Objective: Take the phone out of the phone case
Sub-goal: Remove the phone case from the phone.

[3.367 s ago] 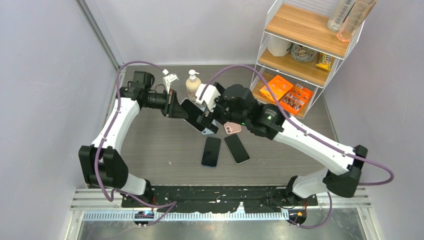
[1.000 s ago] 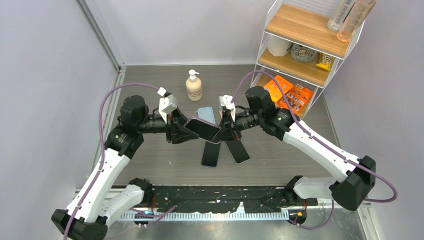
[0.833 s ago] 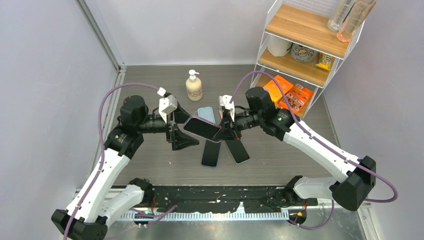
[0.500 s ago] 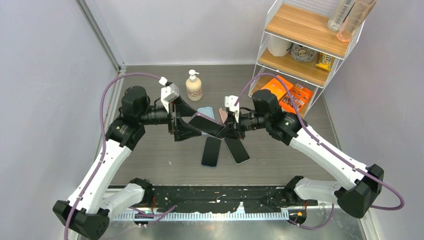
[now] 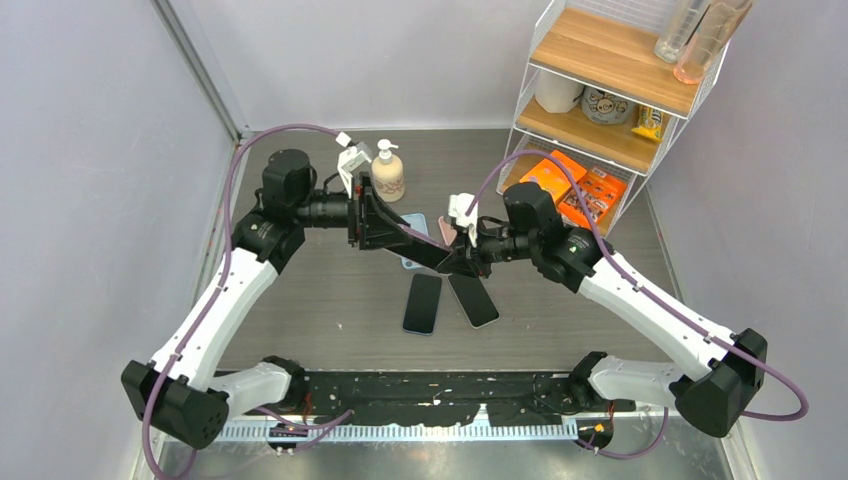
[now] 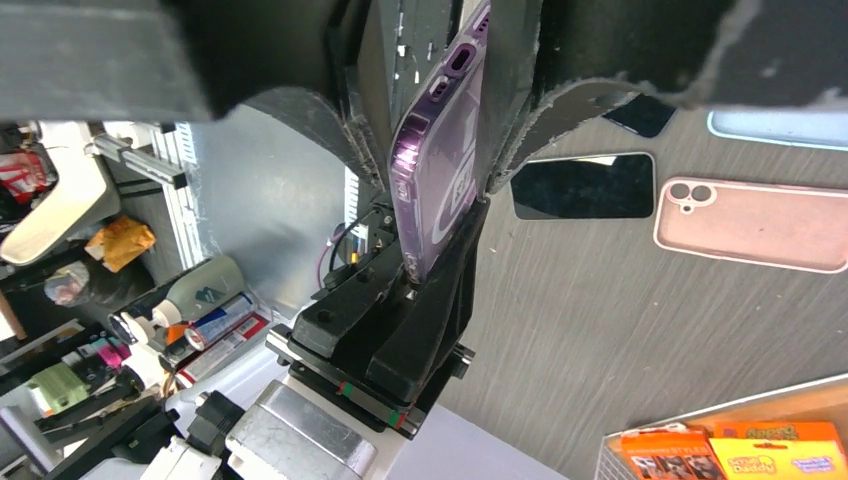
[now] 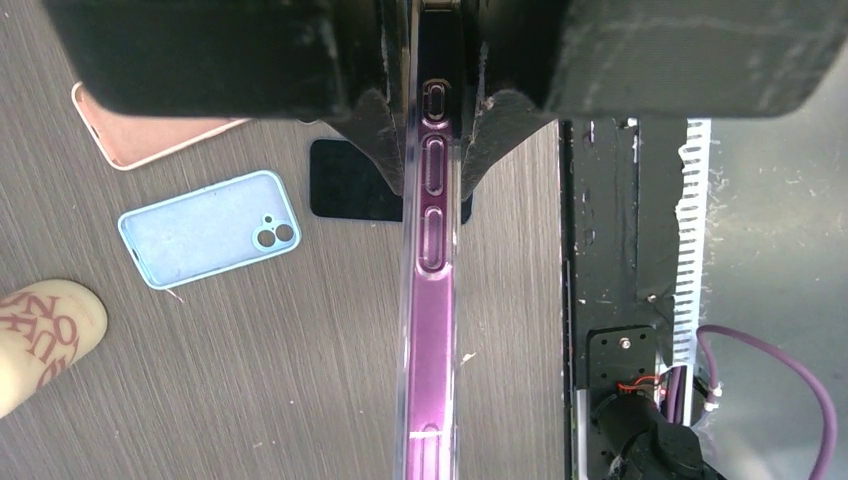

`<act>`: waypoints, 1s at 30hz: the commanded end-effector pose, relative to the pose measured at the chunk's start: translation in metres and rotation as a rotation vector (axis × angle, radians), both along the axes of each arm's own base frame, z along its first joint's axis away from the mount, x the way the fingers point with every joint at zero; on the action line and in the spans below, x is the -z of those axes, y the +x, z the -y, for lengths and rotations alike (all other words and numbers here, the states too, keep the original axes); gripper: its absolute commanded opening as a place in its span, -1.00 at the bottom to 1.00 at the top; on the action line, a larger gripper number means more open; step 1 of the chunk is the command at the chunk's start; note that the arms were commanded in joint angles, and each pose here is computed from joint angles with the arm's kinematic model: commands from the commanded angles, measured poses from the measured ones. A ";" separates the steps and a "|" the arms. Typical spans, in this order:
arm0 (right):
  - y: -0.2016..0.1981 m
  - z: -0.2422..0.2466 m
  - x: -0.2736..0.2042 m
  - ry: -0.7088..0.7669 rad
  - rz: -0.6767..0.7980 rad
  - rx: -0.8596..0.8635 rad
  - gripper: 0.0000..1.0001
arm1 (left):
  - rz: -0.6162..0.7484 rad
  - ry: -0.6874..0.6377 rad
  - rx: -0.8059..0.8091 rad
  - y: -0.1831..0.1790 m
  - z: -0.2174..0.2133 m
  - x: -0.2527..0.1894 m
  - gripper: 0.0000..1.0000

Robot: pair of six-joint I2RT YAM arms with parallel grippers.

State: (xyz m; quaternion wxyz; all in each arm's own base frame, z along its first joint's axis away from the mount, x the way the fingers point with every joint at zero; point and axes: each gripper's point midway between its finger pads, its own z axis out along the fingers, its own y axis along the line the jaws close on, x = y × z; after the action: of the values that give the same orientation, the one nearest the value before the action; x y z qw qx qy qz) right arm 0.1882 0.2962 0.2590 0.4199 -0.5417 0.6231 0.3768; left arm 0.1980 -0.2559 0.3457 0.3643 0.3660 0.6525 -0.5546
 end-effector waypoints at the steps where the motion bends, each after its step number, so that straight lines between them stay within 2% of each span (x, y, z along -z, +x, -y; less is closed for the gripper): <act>1: 0.005 -0.003 -0.030 0.072 0.110 -0.002 -0.90 | 0.005 -0.039 0.052 -0.004 0.006 -0.016 -0.27; 7: 0.012 -0.003 -0.023 0.045 0.134 0.025 -0.90 | -0.068 -0.077 0.080 0.001 0.012 -0.019 -0.61; 11: 0.018 -0.001 -0.018 0.020 0.160 0.055 -0.89 | -0.135 -0.096 0.070 0.006 0.016 -0.018 -0.73; 14: 0.025 0.000 -0.016 0.005 0.184 0.088 -0.89 | -0.187 -0.103 0.035 0.013 0.018 -0.012 -0.84; 16: 0.033 0.003 -0.015 -0.011 0.207 0.129 -0.90 | -0.224 -0.092 -0.013 0.020 0.019 -0.004 -1.00; 30: 0.058 0.008 -0.029 -0.040 0.293 0.239 -0.89 | -0.653 -0.008 -0.206 0.051 0.026 0.067 -1.00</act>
State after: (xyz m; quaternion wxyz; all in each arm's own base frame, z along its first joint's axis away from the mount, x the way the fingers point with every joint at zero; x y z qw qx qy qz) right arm 0.2092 0.2764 0.2315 0.4184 -0.5236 0.6835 0.2891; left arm 0.2265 -0.2766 0.3184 0.2675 0.2605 0.6875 -0.6228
